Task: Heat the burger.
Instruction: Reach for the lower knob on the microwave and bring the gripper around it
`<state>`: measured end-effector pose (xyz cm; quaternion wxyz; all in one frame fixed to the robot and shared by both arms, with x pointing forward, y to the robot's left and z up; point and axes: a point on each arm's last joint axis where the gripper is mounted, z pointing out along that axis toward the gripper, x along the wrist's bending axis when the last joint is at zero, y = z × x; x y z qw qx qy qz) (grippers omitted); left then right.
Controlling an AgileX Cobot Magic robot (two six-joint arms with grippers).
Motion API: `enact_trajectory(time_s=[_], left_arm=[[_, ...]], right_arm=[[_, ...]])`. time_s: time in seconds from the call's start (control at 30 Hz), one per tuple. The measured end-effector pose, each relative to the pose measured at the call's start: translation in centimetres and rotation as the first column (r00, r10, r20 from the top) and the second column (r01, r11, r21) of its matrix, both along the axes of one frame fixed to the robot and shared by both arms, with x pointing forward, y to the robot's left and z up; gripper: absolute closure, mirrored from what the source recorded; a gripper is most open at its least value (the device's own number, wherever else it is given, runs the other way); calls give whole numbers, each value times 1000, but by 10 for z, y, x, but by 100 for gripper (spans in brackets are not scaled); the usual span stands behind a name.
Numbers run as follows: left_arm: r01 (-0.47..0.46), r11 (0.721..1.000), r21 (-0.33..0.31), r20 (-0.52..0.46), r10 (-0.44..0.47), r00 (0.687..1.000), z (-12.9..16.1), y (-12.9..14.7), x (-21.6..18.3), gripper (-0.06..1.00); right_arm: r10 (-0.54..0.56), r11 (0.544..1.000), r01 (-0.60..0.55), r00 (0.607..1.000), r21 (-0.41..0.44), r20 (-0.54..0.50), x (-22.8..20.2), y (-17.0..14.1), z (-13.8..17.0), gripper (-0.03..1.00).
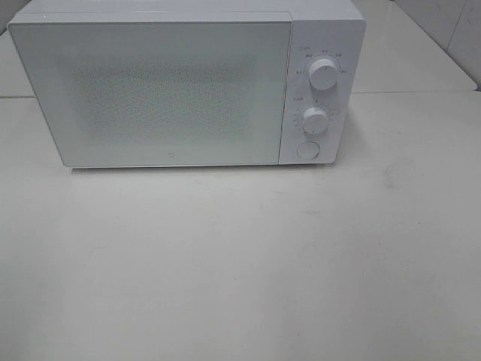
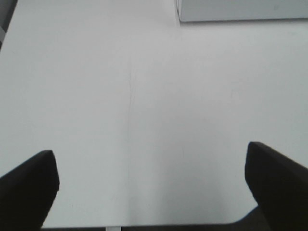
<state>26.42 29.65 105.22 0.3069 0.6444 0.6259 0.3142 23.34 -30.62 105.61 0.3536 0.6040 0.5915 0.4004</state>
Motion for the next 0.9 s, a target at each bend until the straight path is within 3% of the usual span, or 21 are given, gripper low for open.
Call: enact_trajectory(time_s=[0.03,0.23,0.9], left_arm=[[-1,1000,6,70,1,998,1,-1,-10,-5],[-3,1000,19,202,0,979,2,-3,-29,-5],[-7,1000,11,209,4,978,2,-3,-30,-5]], right_arm=[[0,1000,0,1000,0,0,0,0,0,20],[0,1000,0,1000,0,0,0,0,0,20],[0,1000,0,1000,0,0,0,0,0,20]])
